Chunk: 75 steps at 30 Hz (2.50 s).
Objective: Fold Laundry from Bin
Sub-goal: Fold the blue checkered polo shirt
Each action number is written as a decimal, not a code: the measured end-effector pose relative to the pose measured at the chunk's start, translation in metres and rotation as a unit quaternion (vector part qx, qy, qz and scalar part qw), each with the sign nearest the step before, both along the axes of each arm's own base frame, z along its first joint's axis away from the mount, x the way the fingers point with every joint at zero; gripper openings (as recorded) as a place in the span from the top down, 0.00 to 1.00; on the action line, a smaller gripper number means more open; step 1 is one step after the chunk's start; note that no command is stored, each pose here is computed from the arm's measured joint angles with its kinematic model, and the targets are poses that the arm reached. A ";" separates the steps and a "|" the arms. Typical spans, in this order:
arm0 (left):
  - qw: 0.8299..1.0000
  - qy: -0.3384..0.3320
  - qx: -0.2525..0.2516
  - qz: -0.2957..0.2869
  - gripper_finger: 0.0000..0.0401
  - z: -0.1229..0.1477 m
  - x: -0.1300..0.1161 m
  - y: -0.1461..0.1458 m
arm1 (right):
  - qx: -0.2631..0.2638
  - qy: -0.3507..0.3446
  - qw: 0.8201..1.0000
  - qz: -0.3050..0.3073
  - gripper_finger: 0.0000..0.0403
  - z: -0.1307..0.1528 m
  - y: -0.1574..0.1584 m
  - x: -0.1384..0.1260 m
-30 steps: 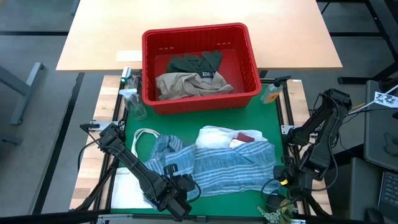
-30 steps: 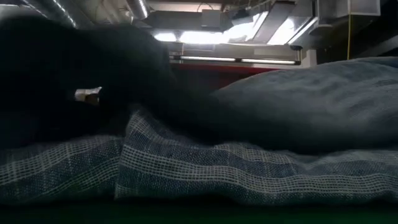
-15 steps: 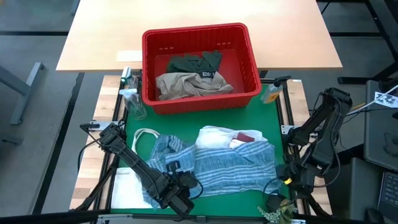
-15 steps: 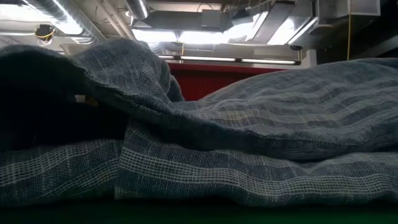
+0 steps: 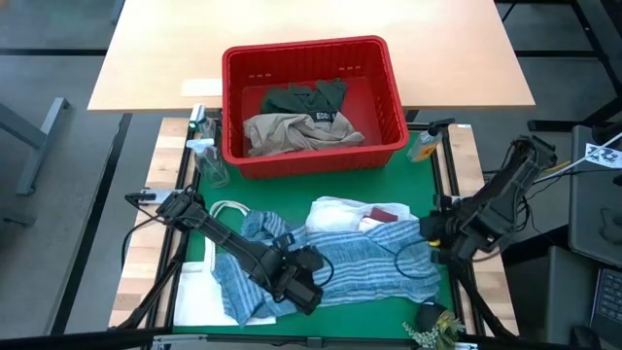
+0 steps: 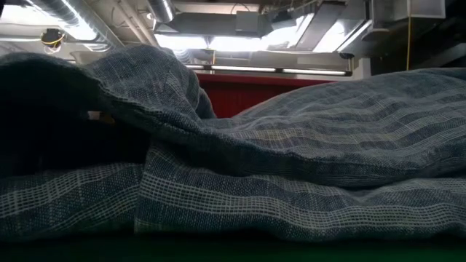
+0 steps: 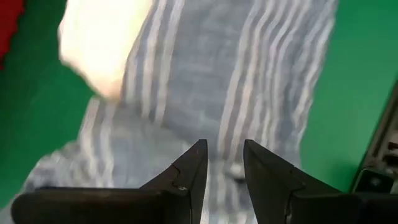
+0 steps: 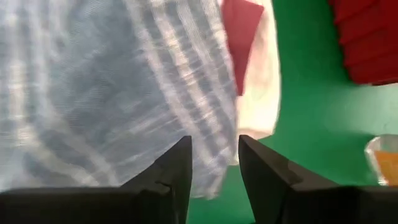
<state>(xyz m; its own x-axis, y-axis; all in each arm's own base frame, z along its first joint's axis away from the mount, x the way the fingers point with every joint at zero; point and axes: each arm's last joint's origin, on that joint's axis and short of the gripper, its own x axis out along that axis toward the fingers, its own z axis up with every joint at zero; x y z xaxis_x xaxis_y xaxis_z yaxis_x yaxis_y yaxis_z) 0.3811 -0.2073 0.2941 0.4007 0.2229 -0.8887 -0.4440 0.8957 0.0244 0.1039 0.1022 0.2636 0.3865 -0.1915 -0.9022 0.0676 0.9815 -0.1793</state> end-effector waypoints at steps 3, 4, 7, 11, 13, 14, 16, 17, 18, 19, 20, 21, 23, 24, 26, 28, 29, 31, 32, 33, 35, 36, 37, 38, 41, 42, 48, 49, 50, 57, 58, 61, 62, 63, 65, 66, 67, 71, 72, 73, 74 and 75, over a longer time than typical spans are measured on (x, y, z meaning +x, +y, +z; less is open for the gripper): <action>1.000 -0.018 0.000 -0.022 0.77 0.001 0.008 0.002 | 0.002 0.026 1.000 0.014 0.67 -0.007 -0.006 0.008; 0.999 -0.023 -0.001 -0.027 0.77 0.001 0.010 0.003 | 0.008 0.032 0.999 0.020 0.67 -0.010 -0.007 0.011; 0.999 -0.036 -0.002 -0.034 0.78 0.002 0.014 0.005 | 0.024 0.054 0.997 0.043 0.67 -0.018 -0.011 0.018; 0.999 -0.040 0.000 -0.033 0.79 0.002 0.016 0.007 | 0.034 0.070 0.996 0.053 0.67 -0.020 -0.017 0.022; 0.998 -0.040 0.001 -0.038 0.79 0.001 0.017 0.005 | 0.035 0.065 0.996 0.054 0.67 -0.020 -0.019 0.025; 0.998 -0.043 0.001 -0.038 0.79 -0.001 0.019 0.004 | 0.038 0.063 0.996 0.053 0.67 -0.020 -0.019 0.027; 0.998 -0.041 0.004 -0.039 0.79 -0.005 0.020 0.002 | 0.047 0.067 0.995 0.048 0.67 -0.020 -0.022 0.029; 0.998 -0.041 0.005 -0.039 0.79 -0.010 0.023 0.001 | 0.049 0.071 0.995 0.047 0.67 -0.021 -0.023 0.029; 0.998 -0.046 0.004 -0.038 0.79 -0.011 0.025 0.000 | 0.052 0.077 0.995 0.047 0.67 -0.021 -0.023 0.031; 0.998 -0.047 0.006 -0.038 0.79 -0.012 0.025 0.000 | 0.053 0.081 0.994 0.045 0.67 -0.022 -0.024 0.032; 0.998 -0.043 0.008 -0.038 0.79 -0.016 0.026 -0.001 | 0.052 0.085 0.994 0.043 0.67 -0.023 -0.025 0.034; 0.998 -0.044 0.007 -0.038 0.79 -0.018 0.028 -0.001 | 0.054 0.090 0.993 0.046 0.67 -0.024 -0.025 0.035; 0.998 -0.042 0.008 -0.042 0.79 -0.021 0.030 -0.002 | 0.059 0.098 0.992 0.053 0.67 -0.025 -0.025 0.037; 0.998 -0.039 0.011 -0.048 0.79 -0.024 0.031 -0.004 | 0.064 0.098 0.991 0.061 0.67 -0.026 -0.024 0.039; 0.997 -0.043 0.011 -0.058 0.79 -0.027 0.034 -0.005 | 0.065 0.095 0.990 0.078 0.67 -0.027 -0.022 0.041; 0.997 -0.041 0.013 -0.062 0.79 -0.032 0.036 -0.007 | 0.066 0.089 0.990 0.088 0.67 -0.028 -0.020 0.044; 0.997 -0.044 0.011 -0.063 0.79 -0.033 0.037 -0.008 | 0.066 0.087 0.990 0.088 0.67 -0.028 -0.020 0.045; 0.997 -0.038 0.012 -0.064 0.79 -0.037 0.038 -0.008 | 0.061 0.089 0.990 0.086 0.67 -0.029 -0.019 0.046; 0.997 -0.037 0.011 -0.064 0.79 -0.041 0.040 -0.009 | 0.056 0.090 0.991 0.085 0.67 -0.030 -0.019 0.046; 0.997 -0.037 0.010 -0.064 0.79 -0.042 0.041 -0.009 | 0.048 0.089 0.991 0.083 0.67 -0.030 -0.020 0.047; 0.997 -0.032 0.012 -0.064 0.79 -0.046 0.042 -0.010 | 0.036 0.090 0.992 0.080 0.67 -0.032 -0.019 0.048; 0.997 -0.032 0.011 -0.064 0.79 -0.049 0.044 -0.010 | 0.031 0.092 0.992 0.079 0.67 -0.033 -0.019 0.049; 0.997 -0.032 0.011 -0.064 0.79 -0.051 0.045 -0.010 | 0.027 0.094 0.992 0.078 0.67 -0.034 -0.019 0.050; 0.997 -0.031 0.011 -0.064 0.79 -0.052 0.045 -0.011 | 0.024 0.098 0.992 0.078 0.67 -0.035 -0.019 0.051; 0.997 -0.033 0.009 -0.065 0.79 -0.056 0.047 -0.012 | 0.017 0.110 0.990 0.088 0.67 -0.039 -0.017 0.053; 0.997 -0.031 0.010 -0.065 0.79 -0.057 0.047 -0.012 | 0.017 0.114 0.989 0.090 0.67 -0.040 -0.016 0.054; 0.997 -0.031 0.014 -0.064 0.79 -0.060 0.048 -0.013 | -0.001 0.129 0.988 0.090 0.75 -0.048 -0.013 0.060; 0.997 -0.030 0.015 -0.064 0.79 -0.061 0.048 -0.013 | -0.002 0.132 0.987 0.090 0.78 -0.050 -0.013 0.061; 0.997 -0.029 0.015 -0.064 0.79 -0.062 0.048 -0.013 | -0.004 0.134 0.987 0.090 0.81 -0.050 -0.013 0.061; 0.997 -0.031 0.024 -0.060 0.79 -0.067 0.051 -0.014 | -0.009 0.139 0.986 0.089 0.99 -0.051 -0.013 0.061; 0.997 -0.030 0.024 -0.060 0.79 -0.067 0.051 -0.014 | -0.010 0.142 0.986 0.087 0.98 -0.051 -0.013 0.060; 0.997 -0.030 0.024 -0.060 0.79 -0.068 0.051 -0.014 | -0.014 0.158 0.984 0.078 0.97 -0.051 -0.015 0.057; 0.997 -0.030 0.025 -0.060 0.79 -0.068 0.051 -0.014 | -0.013 0.168 0.983 0.074 0.97 -0.051 -0.016 0.055; 0.997 -0.030 0.025 -0.060 0.79 -0.068 0.051 -0.014 | -0.012 0.179 0.981 0.068 0.98 -0.051 -0.017 0.053; 0.997 -0.030 0.025 -0.060 0.79 -0.068 0.051 -0.014 | -0.013 0.194 0.980 0.051 0.99 -0.050 -0.019 0.048; 0.997 -0.030 0.024 -0.060 0.79 -0.068 0.051 -0.014 | -0.012 0.199 0.979 0.042 0.99 -0.048 -0.021 0.046; 0.997 -0.030 0.025 -0.060 0.79 -0.068 0.051 -0.014 | -0.012 0.201 0.979 0.035 0.98 -0.047 -0.022 0.044; 0.997 -0.030 0.025 -0.060 0.79 -0.068 0.051 -0.014 | 0.005 0.192 0.981 0.021 0.98 -0.040 -0.025 0.037; 0.997 -0.031 0.026 -0.059 0.79 -0.068 0.051 -0.014 | 0.008 0.190 0.982 0.019 0.98 -0.037 -0.026 0.036; 0.997 -0.032 0.026 -0.059 0.79 -0.068 0.051 -0.014 | 0.012 0.189 0.982 0.019 0.98 -0.033 -0.026 0.035; 0.997 -0.033 0.026 -0.059 0.79 -0.068 0.051 -0.014 | 0.015 0.190 0.981 0.018 0.98 -0.029 -0.027 0.033; 0.997 -0.033 0.026 -0.059 0.79 -0.067 0.051 -0.014 | 0.015 0.193 0.981 0.016 0.98 -0.025 -0.028 0.031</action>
<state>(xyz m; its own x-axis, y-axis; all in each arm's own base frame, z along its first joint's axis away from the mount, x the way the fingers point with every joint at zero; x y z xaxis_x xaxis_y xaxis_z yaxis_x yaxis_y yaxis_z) 0.4324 -0.2210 0.2266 0.4847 0.2151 -0.8478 -0.3379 0.9401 0.0454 0.1349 0.0741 0.2388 0.0198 -0.1552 -0.9877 -0.0301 0.9873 -0.1557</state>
